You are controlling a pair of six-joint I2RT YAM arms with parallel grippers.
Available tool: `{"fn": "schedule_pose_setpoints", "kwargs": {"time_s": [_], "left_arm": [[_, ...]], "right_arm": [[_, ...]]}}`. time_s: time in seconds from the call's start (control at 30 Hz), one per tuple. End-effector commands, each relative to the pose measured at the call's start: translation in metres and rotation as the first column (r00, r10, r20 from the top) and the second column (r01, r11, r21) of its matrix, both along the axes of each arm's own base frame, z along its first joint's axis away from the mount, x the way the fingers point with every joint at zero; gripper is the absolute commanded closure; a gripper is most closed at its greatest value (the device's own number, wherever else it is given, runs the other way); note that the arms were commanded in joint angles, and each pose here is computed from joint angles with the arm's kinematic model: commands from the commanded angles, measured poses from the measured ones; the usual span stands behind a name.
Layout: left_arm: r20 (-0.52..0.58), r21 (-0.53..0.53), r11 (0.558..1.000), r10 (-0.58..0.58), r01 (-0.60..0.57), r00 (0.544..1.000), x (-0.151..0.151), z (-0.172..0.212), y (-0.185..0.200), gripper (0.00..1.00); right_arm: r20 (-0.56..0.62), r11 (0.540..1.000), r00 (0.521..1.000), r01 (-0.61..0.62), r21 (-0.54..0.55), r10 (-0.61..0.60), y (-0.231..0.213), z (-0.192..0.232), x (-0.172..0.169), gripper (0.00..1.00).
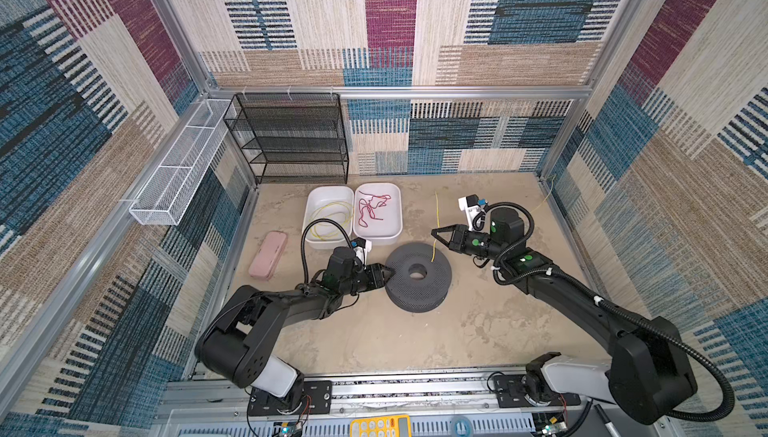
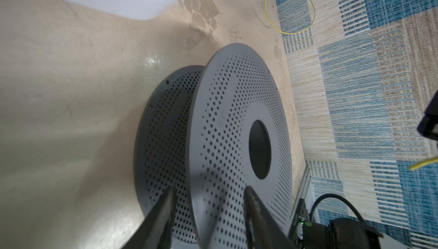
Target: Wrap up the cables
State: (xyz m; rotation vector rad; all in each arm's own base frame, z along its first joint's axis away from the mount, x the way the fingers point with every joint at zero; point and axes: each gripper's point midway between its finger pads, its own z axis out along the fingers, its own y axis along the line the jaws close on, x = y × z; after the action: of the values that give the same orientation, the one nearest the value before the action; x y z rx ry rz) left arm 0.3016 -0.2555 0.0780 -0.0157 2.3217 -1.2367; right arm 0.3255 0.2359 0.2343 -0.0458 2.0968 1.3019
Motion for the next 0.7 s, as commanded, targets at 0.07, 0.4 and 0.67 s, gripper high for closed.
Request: {"fn": "schedule_pose_setpoints", "kwargs": {"time_s": [0.07, 0.4, 0.67], "left_arm": [[0.055, -0.140, 0.990, -0.010, 0.018, 0.998, 0.010, 0.024, -0.015, 0.71], [0.084, -0.099, 0.995, 0.022, -0.013, 0.996, 0.014, 0.031, -0.008, 1.00], [0.203, 0.095, 0.992, 0.065, -0.086, 0.977, 0.016, 0.084, 0.016, 1.00]], "right_arm": [[0.034, 1.000, 0.999, 0.007, 0.015, -0.007, 0.000, 0.006, 0.002, 1.00], [0.047, 1.000, 0.999, 0.019, 0.016, -0.019, -0.005, 0.011, 0.001, 1.00], [0.077, 0.999, 0.996, 0.036, 0.031, -0.039, -0.011, 0.025, 0.000, 1.00]]}}
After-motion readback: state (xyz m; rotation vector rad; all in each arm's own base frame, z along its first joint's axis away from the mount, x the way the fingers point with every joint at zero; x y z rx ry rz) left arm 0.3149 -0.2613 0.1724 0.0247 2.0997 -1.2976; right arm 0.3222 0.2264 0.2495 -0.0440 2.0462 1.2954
